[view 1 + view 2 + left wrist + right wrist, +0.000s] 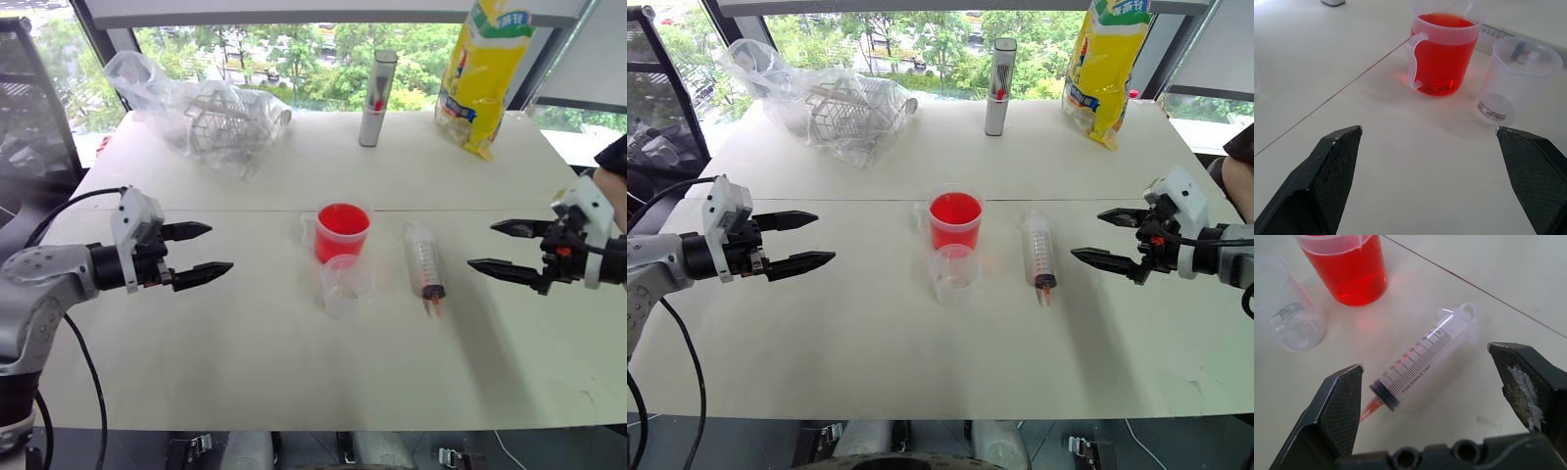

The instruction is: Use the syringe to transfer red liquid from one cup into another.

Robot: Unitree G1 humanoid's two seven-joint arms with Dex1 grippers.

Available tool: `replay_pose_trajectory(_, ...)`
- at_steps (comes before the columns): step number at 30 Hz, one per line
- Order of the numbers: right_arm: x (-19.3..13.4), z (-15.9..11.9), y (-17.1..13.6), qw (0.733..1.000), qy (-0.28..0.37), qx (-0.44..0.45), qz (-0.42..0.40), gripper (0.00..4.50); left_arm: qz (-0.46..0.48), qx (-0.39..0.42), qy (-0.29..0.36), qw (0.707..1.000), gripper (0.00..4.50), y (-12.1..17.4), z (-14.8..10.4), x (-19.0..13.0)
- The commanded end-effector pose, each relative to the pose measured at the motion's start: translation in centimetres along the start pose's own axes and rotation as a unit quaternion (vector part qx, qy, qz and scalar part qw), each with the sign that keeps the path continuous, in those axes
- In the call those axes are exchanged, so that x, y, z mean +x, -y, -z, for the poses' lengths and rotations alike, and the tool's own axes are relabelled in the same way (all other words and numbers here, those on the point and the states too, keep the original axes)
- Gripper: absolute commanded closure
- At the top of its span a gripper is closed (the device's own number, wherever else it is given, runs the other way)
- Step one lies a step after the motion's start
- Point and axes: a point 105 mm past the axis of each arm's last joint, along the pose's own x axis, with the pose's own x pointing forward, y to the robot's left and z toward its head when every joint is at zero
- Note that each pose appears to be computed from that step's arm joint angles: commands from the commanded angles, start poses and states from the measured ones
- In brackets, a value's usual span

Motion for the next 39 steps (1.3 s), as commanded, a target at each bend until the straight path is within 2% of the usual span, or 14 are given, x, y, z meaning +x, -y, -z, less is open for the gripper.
replay_pose_trajectory(1, 0.2, -1.6, 0.2, 1.0, -0.011, -0.012, 0.001, 0.04, 0.004, 0.026, 0.012, 1.0, 0.0, 0.2, -1.2, 0.2)
replay_pose_trajectory(5, 1.9, -2.3, 1.0, 0.999, -0.035, 0.021, 0.006, 0.04, 0.006, 0.025, 0.016, 1.0, 0.0, 0.1, -1.3, 0.5)
replay_pose_trajectory(9, 4.3, -2.5, 2.0, 0.987, -0.105, 0.119, 0.007, 0.04, 0.007, 0.026, 0.02, 0.999, 0.0, 0.3, -1.2, 0.8)
replay_pose_trajectory(13, 6.4, -1.6, 3.6, 0.95, -0.212, 0.22, 0.064, 0.04, 0.002, 0.022, 0.023, 1.0, 0.0, 0.5, -0.8, 0.9)
replay_pose_trajectory(15, 7.1, -1.3, 3.9, 0.934, -0.244, 0.246, 0.082, 0.04, -0.002, 0.02, 0.024, 0.999, 0.0, 0.6, -0.6, 0.9)
replay_pose_trajectory(21, 9.1, -0.1, 3.8, 0.909, -0.318, 0.246, 0.108, 0.04, -0.012, 0.018, 0.027, 0.999, 0.0, 1.0, -0.5, 0.7)
replay_pose_trajectory(34, 12.0, 1.2, 2.3, 0.891, -0.363, 0.251, 0.106, 0.04, -0.031, 0.021, 0.023, 0.999, 0.0, 1.3, -0.3, 0.1)
replay_pose_trajectory(37, 12.5, 1.5, 2.0, 0.886, -0.368, 0.26, 0.111, 0.85, -0.035, 0.025, 0.021, 0.999, 0.0, 1.3, -0.3, 0.1)
replay_pose_trajectory(39, 12.7, 1.6, 1.8, 0.886, -0.368, 0.261, 0.111, 2.0, -0.036, 0.027, 0.02, 0.999, 0.0, 1.3, -0.3, 0.1)
